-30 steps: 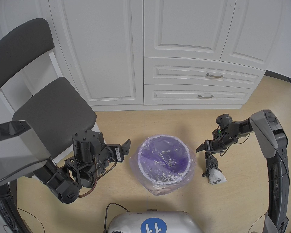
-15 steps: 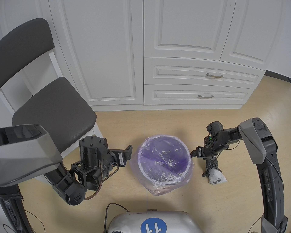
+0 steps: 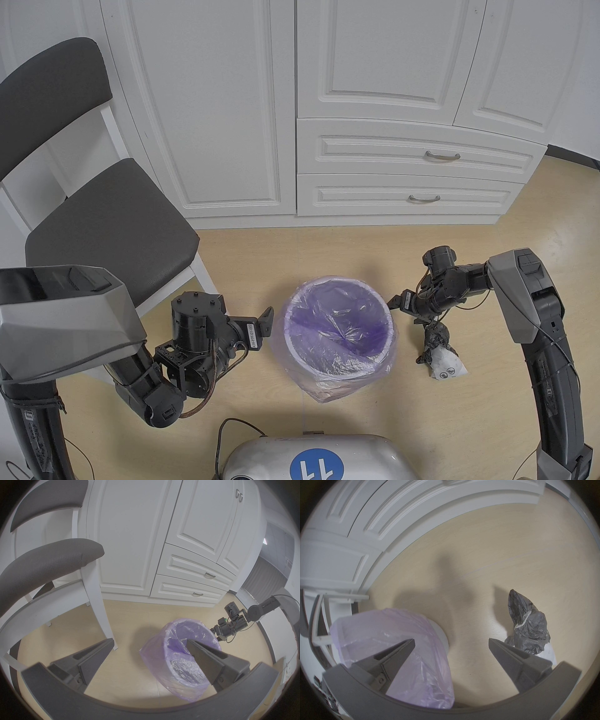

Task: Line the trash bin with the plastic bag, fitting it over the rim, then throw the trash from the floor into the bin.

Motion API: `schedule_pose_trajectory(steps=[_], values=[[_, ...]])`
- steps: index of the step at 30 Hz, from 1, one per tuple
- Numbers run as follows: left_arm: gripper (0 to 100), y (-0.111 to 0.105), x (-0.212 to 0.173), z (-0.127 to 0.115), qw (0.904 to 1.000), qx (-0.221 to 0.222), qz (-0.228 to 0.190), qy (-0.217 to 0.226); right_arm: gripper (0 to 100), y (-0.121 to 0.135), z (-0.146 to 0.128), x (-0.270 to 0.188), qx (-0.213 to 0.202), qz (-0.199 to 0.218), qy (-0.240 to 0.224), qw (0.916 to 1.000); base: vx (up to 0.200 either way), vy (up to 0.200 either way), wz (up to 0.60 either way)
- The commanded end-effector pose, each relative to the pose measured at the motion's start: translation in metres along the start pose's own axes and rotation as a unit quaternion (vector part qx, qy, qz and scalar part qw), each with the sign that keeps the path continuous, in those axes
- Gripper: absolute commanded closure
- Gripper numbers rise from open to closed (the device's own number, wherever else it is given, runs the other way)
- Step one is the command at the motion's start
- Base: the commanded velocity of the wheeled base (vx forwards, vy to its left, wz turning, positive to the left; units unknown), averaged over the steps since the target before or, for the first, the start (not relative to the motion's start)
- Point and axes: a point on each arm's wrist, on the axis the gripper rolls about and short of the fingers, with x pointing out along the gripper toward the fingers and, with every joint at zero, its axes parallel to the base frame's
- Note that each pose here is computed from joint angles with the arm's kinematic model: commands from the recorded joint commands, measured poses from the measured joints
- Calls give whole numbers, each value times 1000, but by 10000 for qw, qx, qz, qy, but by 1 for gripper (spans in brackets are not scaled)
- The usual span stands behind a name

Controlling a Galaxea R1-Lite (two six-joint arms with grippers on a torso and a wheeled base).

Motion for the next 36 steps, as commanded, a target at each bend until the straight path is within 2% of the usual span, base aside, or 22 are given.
schedule_pose_trajectory(steps=[1,6,14,15,19,21,23,24,26,27,28,30,31,33,36], values=[[0,1,1,-5,10000,19,29,82,0,2,2,-1,194,35,-51,9998,0,0,0],[0,0,0,-7,9999,39,2,124,0,5,11,-24,289,59,-186,9994,0,0,0],[0,-5,-9,-2,9999,55,-89,65,0,12,19,-60,73,55,-295,9995,0,0,0],[0,-4,-10,-3,9998,131,-84,85,0,16,14,-68,-313,-36,-274,9991,0,0,0],[0,-4,-10,-4,9994,322,-80,105,0,11,3,-87,-1115,-361,-210,9929,0,0,0],[0,-3,-12,-3,9994,331,-91,62,0,8,-4,-88,-1426,-440,-211,9886,0,0,0],[0,-3,-12,-3,9994,331,-91,62,0,8,-4,-88,-1426,-440,-211,9886,0,0,0],[0,-1,-11,-2,9991,399,-85,-79,0,-1,-23,-84,-2006,-498,-124,9783,0,0,0],[0,0,-11,-3,9988,457,-79,-124,0,-7,-36,-80,-2366,-521,39,9702,0,0,0],[0,1,-11,-3,9987,482,-70,-155,0,-9,-50,-78,-2771,-489,223,9593,0,0,0],[0,2,-10,-3,9987,478,-64,-163,0,-11,-56,-77,-2999,-480,335,9522,0,0,0],[0,1,-10,-4,9987,492,-68,-148,0,-10,-62,-80,-3217,-451,441,9447,0,0,0],[0,2,-11,-4,9987,494,-67,-141,0,-6,-70,-79,-3388,-407,584,9382,0,0,0],[0,2,-10,-5,9987,495,-58,-134,0,-3,-77,-75,-3458,-367,684,9351,0,0,0],[0,2,-9,-6,9986,502,-58,-134,0,-4,-83,-58,-3402,-356,782,9364,0,0,0]])
